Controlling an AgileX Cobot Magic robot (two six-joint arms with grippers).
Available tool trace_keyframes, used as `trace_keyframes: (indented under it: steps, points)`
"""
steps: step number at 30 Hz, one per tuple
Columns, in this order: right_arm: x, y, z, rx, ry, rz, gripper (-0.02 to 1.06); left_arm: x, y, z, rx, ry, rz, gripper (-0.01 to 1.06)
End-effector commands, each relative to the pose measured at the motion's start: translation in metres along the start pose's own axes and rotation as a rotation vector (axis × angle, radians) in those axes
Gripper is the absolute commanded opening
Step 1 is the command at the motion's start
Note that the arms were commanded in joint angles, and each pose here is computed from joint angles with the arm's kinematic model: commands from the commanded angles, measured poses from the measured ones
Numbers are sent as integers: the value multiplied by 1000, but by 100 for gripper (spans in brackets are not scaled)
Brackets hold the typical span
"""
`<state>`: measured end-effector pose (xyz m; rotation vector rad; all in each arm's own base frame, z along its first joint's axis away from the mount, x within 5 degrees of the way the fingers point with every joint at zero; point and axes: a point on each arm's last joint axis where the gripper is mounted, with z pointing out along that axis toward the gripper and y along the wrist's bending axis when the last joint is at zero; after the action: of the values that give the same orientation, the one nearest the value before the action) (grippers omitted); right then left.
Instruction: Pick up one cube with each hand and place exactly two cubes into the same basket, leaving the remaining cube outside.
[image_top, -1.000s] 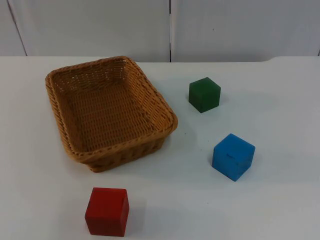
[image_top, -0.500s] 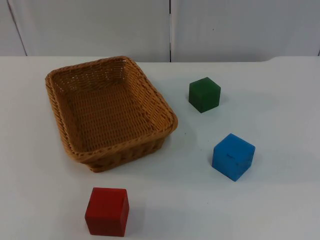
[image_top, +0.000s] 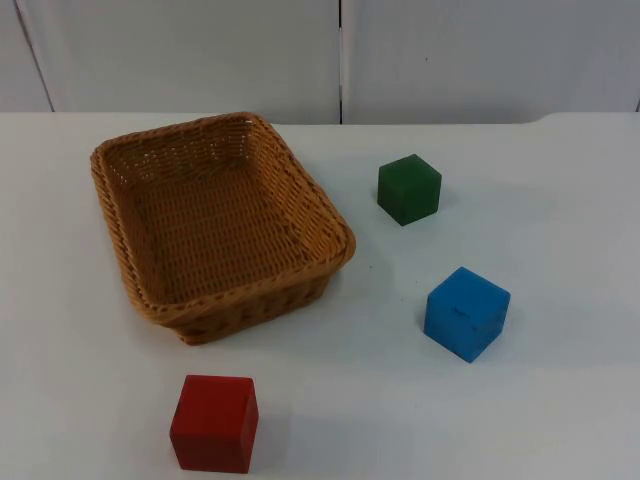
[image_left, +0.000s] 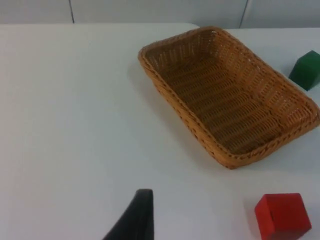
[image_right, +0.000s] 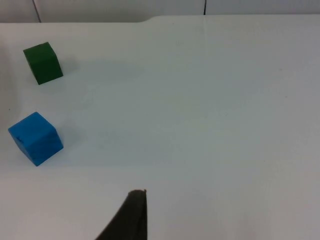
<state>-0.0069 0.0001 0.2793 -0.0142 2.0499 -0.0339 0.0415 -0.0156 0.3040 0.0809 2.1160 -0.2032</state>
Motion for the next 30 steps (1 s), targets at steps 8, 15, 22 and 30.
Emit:
trace_keyframes:
  steps: [8,15,22,30]
  points:
    - [0,0,-1,4,-3,0,104,-13,-10,25,151,90,-1,105]
    - [0,0,-1,4,-3,0,104,-19,-15,46,244,170,11,105]
    - [0,0,-1,4,-3,0,104,-21,-17,60,296,233,0,105]
    - [-1,2,-1,-20,-8,-44,104,-20,-15,77,304,323,-17,105]
